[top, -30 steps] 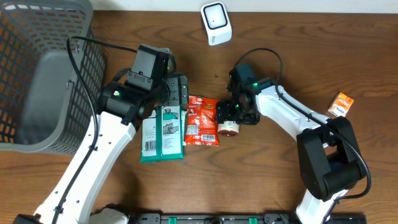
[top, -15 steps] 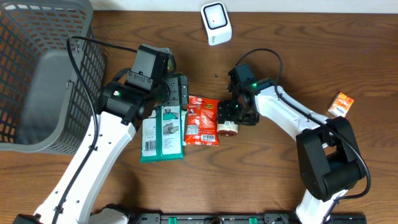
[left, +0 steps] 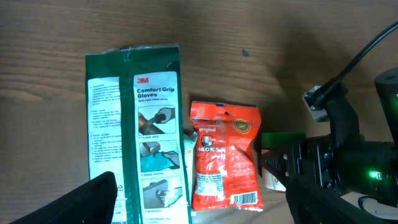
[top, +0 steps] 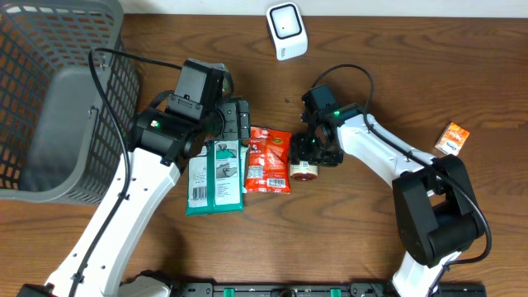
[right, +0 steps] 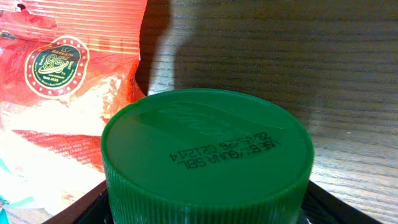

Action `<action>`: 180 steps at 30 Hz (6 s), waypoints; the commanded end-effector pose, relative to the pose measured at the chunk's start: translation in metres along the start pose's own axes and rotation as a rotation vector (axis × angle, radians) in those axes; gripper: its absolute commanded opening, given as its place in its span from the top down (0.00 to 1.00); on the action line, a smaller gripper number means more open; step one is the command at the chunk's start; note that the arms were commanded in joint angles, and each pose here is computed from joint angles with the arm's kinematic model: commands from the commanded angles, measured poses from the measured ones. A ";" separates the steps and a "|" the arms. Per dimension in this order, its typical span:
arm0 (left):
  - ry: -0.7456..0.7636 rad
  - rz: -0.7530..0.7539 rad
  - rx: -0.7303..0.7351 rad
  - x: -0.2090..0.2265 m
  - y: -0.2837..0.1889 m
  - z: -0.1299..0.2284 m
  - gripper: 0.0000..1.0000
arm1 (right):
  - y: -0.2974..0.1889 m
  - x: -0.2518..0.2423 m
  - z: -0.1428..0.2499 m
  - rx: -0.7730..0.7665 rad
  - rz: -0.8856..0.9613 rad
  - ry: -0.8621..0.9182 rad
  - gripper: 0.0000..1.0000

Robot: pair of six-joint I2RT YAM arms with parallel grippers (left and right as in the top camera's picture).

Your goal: Scan the item barcode

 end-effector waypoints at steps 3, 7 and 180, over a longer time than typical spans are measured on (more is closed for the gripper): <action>0.010 0.011 -0.008 -0.003 -0.003 -0.003 0.13 | 0.002 -0.003 0.004 0.011 0.024 -0.034 0.40; 0.010 0.011 -0.008 -0.003 -0.003 -0.003 0.13 | -0.004 0.000 -0.002 -0.013 0.020 -0.039 0.44; 0.010 0.011 -0.008 -0.003 -0.003 -0.003 0.13 | -0.084 -0.055 -0.108 -0.097 -0.073 0.200 0.01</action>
Point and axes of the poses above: each gripper's point midway between its finger pads, its own y axis out along the fingers, its own x axis along the line the jaws close on, z = x × y, the point moved 4 cm from there along -y, back along the fingers, and after that the axes turned 13 degrees about -y, right-handed, at the moved point
